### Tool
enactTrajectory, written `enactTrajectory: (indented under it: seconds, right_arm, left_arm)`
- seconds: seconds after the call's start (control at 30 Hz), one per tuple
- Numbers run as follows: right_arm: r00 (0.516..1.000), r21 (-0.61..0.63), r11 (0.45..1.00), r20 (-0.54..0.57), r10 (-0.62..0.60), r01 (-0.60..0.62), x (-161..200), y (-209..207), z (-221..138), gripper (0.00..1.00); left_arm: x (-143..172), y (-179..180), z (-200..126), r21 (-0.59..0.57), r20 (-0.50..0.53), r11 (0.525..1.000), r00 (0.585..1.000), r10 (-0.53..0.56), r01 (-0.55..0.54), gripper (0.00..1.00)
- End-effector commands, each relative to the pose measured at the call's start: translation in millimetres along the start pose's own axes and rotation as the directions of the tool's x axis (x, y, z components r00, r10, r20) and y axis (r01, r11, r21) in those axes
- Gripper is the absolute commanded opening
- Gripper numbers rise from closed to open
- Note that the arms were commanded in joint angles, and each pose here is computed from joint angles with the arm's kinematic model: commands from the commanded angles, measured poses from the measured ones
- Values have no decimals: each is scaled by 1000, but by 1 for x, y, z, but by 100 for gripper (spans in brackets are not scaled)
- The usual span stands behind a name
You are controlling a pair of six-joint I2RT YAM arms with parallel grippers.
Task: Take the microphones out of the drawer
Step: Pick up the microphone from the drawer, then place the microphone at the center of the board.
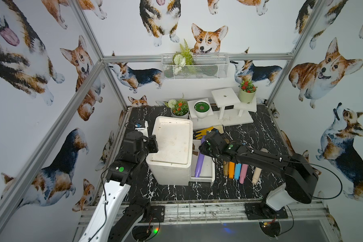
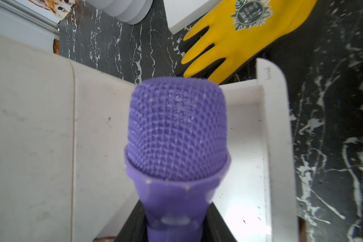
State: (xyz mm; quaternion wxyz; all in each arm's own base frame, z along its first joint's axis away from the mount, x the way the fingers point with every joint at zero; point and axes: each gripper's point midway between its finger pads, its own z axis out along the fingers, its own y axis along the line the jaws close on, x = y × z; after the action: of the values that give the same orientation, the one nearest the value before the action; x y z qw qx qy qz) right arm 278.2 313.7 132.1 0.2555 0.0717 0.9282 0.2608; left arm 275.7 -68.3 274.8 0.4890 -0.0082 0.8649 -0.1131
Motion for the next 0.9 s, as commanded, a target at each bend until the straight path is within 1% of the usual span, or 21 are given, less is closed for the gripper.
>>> enactTrajectory:
  seconds: [0.0, 0.13, 0.37, 0.5, 0.53, 0.67, 0.87]
  right_arm:
    - [1000, 47, 999, -2, -24, 24, 0, -19, -12, 19]
    - [1000, 53, 999, 23, -11, 10, -9, -31, -27, 19]
    - [996, 104, 995, 88, -6, -3, -29, -68, -67, 19]
    - [993, 155, 988, 116, -1, -18, -37, -98, -92, 20]
    - [991, 160, 987, 137, 0, -22, -41, -105, -103, 20]
    - [987, 239, 970, 163, -3, -36, -46, -138, -127, 20]
    - [978, 323, 938, 202, 61, -125, -50, -191, -158, 21]
  left_arm:
    - [54, 6, -1, -12, -212, 1000, 977, -28, 26, 1]
    - [53, 5, -1, -10, -211, 1000, 977, -26, 24, 1]
    - [51, 5, -1, -11, -210, 1000, 977, -23, 21, 1]
    - [49, 4, 0, -7, -208, 1000, 978, -23, 22, 1]
    - [49, 4, 0, -9, -209, 1000, 978, -23, 21, 1]
    - [48, 3, 1, -6, -211, 1000, 977, -23, 22, 1]
    - [47, 1, 2, 1, -210, 1000, 977, -23, 23, 2]
